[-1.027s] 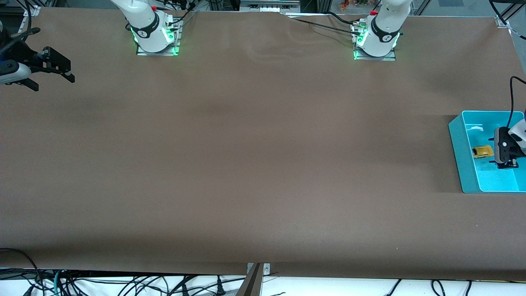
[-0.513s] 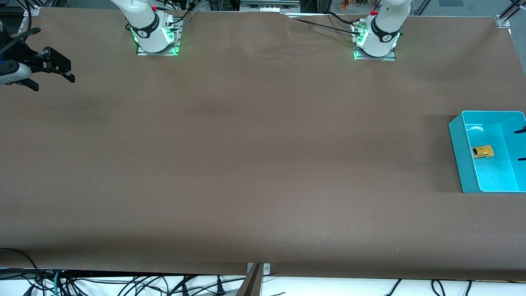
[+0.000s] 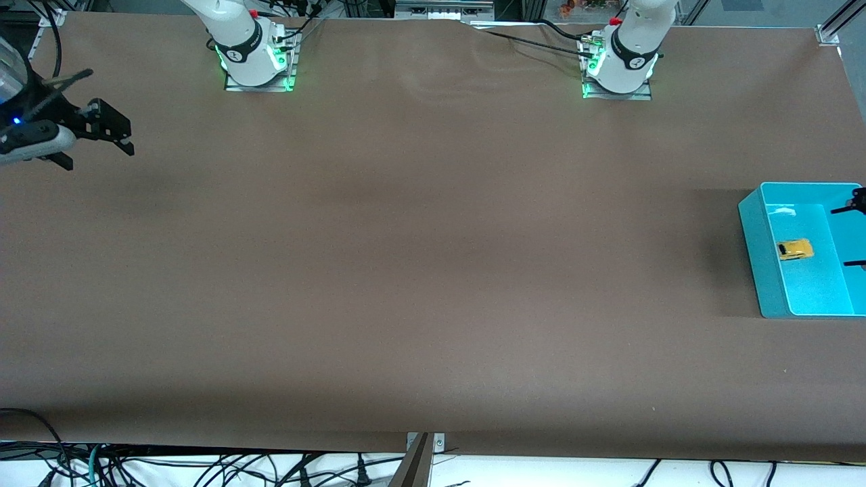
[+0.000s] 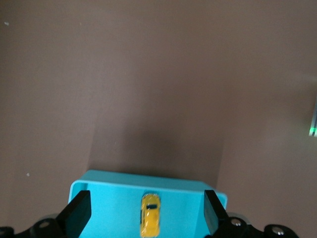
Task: Wind and store yellow beetle car
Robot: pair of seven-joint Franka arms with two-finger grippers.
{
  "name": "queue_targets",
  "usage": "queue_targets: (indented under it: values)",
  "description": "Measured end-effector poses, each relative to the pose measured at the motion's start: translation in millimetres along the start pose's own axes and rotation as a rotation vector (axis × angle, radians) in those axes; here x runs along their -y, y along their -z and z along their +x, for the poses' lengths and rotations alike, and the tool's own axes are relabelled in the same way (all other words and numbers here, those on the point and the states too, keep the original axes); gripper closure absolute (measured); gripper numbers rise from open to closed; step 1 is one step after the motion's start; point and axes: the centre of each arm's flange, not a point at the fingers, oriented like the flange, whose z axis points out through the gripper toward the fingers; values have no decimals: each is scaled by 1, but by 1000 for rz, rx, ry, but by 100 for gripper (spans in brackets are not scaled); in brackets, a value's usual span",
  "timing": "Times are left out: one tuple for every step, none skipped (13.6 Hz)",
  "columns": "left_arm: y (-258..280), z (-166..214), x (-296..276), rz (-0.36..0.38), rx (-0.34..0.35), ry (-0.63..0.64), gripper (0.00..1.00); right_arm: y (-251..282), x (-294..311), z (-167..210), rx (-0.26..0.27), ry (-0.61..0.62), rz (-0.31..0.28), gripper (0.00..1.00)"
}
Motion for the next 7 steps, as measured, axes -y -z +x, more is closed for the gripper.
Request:
queue_targets:
  values:
    - [4, 16, -3, -6, -4, 47, 0, -3, 0, 2, 2, 2, -1, 0]
    - [6, 30, -5, -10, -14, 87, 0, -4, 1, 3, 4, 3, -1, 0]
    - [9, 46, -7, -11, -27, 121, 0, -3, 1, 3, 4, 4, -1, 0]
    - [11, 64, -10, -13, -28, 161, 0, -3, 1, 3, 5, 4, -1, 0]
    - [13, 84, -13, -18, -33, 217, 0, -2, 2, 2, 8, 5, 0, 0]
    - [15, 102, -18, -30, -43, 297, 0, -2, 3, 1, 15, 6, 2, 0]
    - [17, 116, -25, -43, -50, 393, 0, -2, 3, 0, 20, 6, 4, 0]
